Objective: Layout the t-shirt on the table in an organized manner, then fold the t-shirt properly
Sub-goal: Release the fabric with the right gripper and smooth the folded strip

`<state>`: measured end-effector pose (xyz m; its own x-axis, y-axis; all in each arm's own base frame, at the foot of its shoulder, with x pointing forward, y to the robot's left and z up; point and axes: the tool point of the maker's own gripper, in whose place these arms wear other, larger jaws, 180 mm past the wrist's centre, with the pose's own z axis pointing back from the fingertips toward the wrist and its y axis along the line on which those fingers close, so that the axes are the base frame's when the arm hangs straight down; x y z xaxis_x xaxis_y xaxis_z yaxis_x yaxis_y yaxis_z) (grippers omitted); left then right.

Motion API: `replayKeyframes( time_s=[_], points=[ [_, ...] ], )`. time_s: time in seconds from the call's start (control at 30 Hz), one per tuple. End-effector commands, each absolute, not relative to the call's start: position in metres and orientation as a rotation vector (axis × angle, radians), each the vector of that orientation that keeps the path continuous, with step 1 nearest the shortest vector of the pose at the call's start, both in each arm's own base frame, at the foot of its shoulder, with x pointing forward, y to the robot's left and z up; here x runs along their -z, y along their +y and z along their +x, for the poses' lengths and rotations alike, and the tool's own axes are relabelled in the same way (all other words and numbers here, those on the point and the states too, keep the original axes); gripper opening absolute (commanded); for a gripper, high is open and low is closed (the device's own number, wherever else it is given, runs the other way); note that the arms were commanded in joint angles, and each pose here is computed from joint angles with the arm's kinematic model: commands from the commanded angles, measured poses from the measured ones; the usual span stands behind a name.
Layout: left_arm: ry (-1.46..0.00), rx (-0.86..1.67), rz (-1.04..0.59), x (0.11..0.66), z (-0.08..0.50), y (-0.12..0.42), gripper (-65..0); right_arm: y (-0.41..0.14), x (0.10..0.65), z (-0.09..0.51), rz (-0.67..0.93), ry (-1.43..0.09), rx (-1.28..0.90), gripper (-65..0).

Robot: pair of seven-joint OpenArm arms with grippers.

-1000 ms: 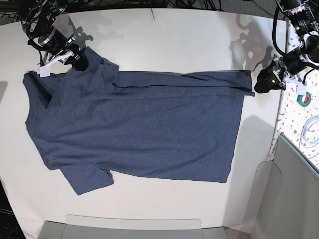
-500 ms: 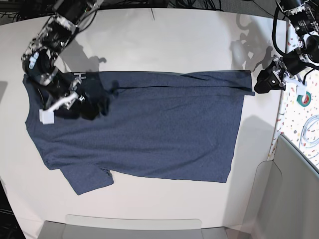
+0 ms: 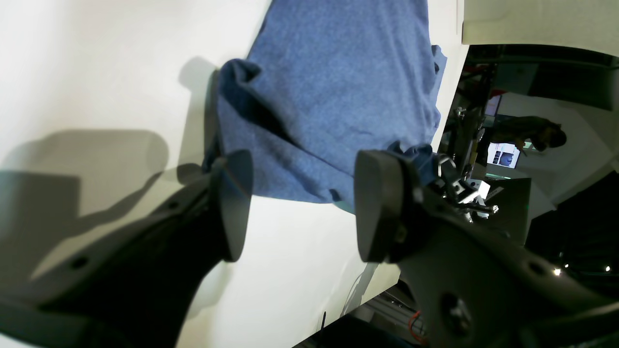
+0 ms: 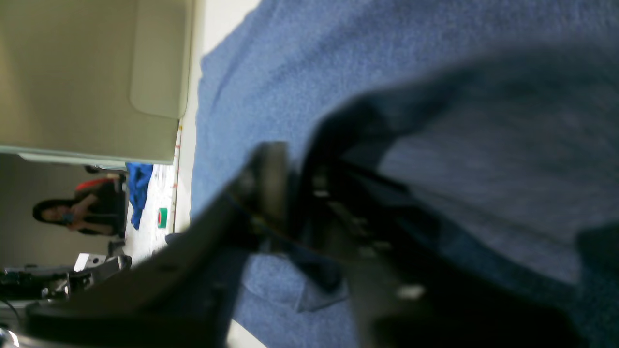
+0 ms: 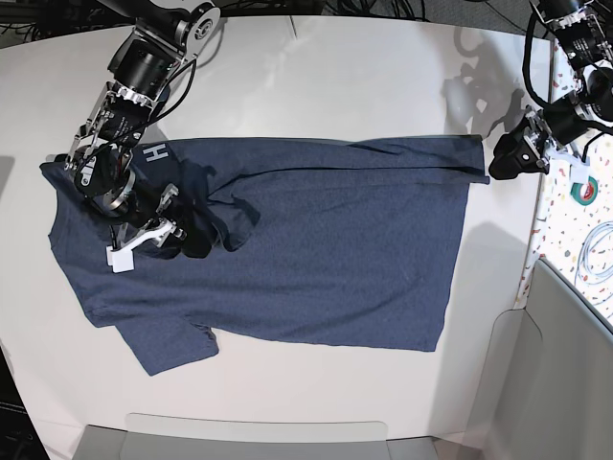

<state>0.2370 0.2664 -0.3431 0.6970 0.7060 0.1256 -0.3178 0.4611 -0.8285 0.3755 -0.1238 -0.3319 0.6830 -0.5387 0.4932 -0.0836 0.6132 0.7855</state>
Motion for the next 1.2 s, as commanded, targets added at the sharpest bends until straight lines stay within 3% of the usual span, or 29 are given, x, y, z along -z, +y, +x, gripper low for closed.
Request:
replayKeyframes(
  time_s=[0.0, 0.17, 0.3, 0.53, 0.9, 1.1, 1.17],
  points=[
    [-0.521, -0.647, -0.912, 0.329, 0.243, 0.268, -32.8, -0.126, 0.314, 0.385, 0.908, -0.857, 0.286, -44.7],
    [-0.516, -0.643, -0.913, 0.329, 0.243, 0.266, -32.8, -0.127, 0.314, 0.383, 0.907, -0.858, 0.281, -19.1],
    [-0.516, -0.643, -0.913, 0.329, 0.243, 0.266, -32.8, -0.135, 0.311, 0.379, 0.919, -0.874, 0.286, -9.3],
    [-0.519, -0.645, -0.911, 0.329, 0.242, 0.268, -32.8, -0.178, 0.279, 0.335, 0.937, -1.018, 0.299, -8.7],
    [-0.495, -0.648, -0.905, 0.336, 0.234, 0.265, -32.8, -0.308, 0.331, 0.208, 0.685, -1.032, 0.73, -8.7],
    [-0.489, -0.654, -0.915, 0.338, 0.233, 0.262, -32.8, -0.337, 0.344, 0.209, 0.703, -1.044, 0.839, -9.2],
    [-0.48, -0.659, -0.911, 0.341, 0.229, 0.262, -32.8, -0.339, 0.346, 0.217, 0.727, -1.048, 0.855, -12.9]
  ],
)
